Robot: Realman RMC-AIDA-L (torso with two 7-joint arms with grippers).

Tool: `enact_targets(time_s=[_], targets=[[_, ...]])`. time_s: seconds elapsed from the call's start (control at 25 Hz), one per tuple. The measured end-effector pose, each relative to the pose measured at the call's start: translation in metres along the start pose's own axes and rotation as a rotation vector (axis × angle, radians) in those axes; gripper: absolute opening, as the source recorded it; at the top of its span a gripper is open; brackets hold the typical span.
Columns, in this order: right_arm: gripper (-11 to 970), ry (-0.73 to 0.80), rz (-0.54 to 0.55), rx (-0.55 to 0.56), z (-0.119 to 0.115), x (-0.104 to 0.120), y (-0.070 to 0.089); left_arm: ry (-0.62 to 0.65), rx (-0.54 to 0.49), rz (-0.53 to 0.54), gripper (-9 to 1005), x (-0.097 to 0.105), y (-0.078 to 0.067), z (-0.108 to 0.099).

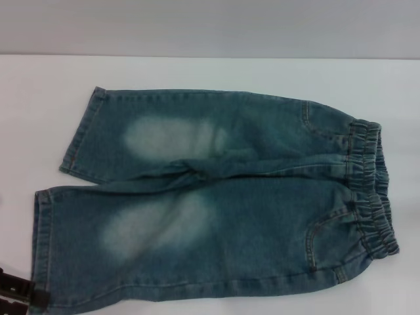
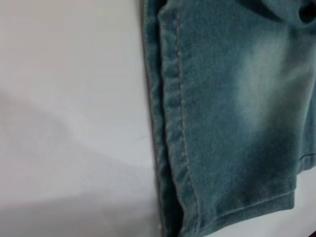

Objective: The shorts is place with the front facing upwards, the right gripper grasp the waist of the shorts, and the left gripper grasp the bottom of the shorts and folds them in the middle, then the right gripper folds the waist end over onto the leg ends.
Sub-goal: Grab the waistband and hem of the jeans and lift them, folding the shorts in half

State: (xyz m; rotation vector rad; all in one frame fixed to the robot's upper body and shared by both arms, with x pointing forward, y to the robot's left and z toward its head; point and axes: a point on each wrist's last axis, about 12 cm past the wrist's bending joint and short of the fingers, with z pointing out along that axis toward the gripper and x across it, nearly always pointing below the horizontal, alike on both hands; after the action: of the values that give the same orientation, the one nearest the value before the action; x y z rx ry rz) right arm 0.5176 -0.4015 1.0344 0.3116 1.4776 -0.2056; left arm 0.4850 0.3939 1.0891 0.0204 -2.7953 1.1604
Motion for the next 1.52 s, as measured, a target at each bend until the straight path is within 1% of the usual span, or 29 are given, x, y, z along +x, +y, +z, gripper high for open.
enact_targets(time_s=[0.36,0.88,1.12,1.52], targets=[[789,-0.005,-0.002,-0.003,0.0020,-0.0015,0.0002,-0.014,-0.011,0.003,709,-0.0022,0.0002,-0.0029],[788,-0.009,-0.002,-0.006,0.0046,-0.0031,0.0011,-0.018,-0.016,0.005,709,-0.0032,0.0001,-0.0021],[788,-0.009,-0.002,-0.007,0.0050,-0.0032,0.0015,-0.020,-0.021,-0.005,709,-0.0005,0.0034,-0.0019],[788,-0.011,-0.001,-0.010,0.0059,-0.0037,0.0026,-0.016,-0.017,-0.007,709,0.0004,0.0037,0.0001]])
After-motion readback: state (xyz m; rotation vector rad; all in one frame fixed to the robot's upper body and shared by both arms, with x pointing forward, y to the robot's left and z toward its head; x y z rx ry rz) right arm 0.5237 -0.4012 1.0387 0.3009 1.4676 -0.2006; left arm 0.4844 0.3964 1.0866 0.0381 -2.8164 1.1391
